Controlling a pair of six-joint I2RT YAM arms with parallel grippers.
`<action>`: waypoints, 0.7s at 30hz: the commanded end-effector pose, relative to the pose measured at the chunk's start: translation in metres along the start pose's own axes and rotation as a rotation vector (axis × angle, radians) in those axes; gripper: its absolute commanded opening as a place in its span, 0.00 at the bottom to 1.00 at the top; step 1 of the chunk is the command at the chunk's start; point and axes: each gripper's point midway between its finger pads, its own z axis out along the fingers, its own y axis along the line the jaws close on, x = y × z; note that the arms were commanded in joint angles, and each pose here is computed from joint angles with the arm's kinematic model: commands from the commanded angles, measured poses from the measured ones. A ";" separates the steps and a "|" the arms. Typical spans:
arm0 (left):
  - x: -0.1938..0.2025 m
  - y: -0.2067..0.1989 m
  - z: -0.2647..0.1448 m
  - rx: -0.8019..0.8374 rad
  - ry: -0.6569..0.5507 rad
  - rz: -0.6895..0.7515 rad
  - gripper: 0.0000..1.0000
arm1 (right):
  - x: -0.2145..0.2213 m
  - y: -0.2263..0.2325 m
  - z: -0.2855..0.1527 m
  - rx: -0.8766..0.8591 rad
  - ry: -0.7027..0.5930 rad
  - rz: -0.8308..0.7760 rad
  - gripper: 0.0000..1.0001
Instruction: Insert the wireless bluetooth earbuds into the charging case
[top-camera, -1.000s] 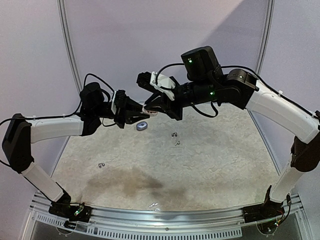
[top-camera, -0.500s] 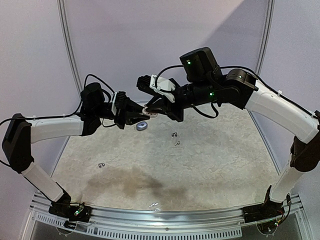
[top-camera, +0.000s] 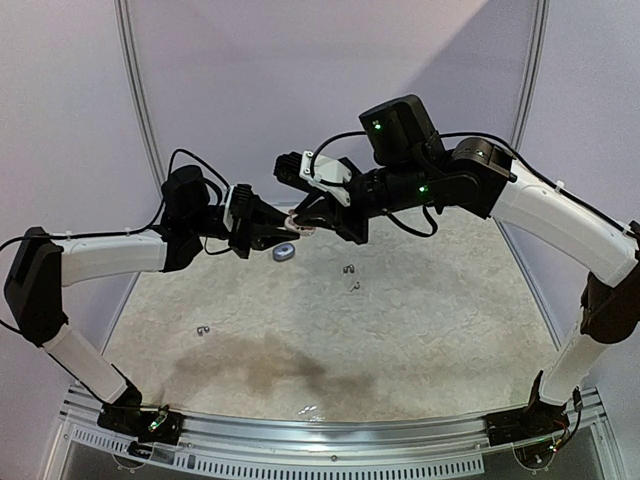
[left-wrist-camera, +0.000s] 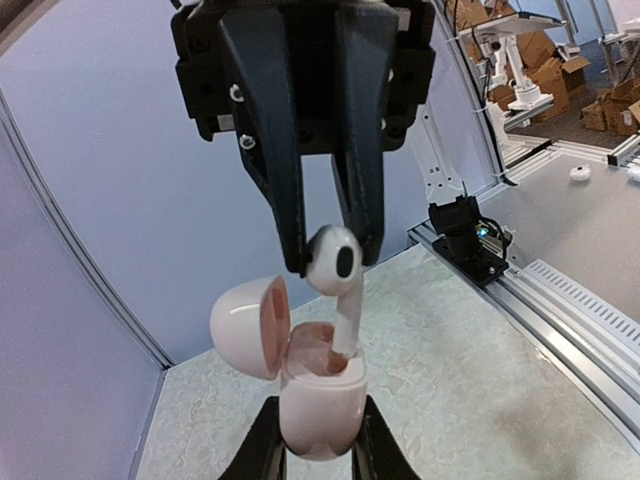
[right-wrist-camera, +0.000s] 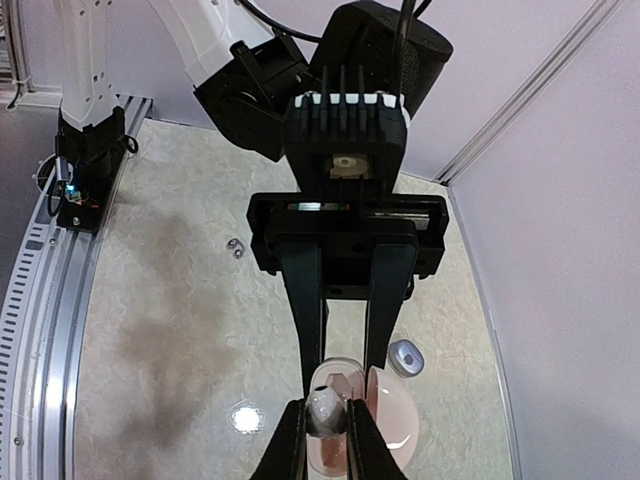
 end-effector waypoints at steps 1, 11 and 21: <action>-0.009 0.003 -0.003 -0.002 -0.003 0.025 0.00 | -0.010 -0.005 -0.010 0.027 -0.019 -0.012 0.00; -0.010 0.002 -0.003 -0.001 -0.007 0.031 0.00 | 0.002 0.000 -0.003 0.007 0.026 -0.005 0.00; -0.011 0.002 -0.003 0.003 -0.010 0.035 0.00 | 0.010 -0.002 0.005 0.014 0.057 -0.025 0.00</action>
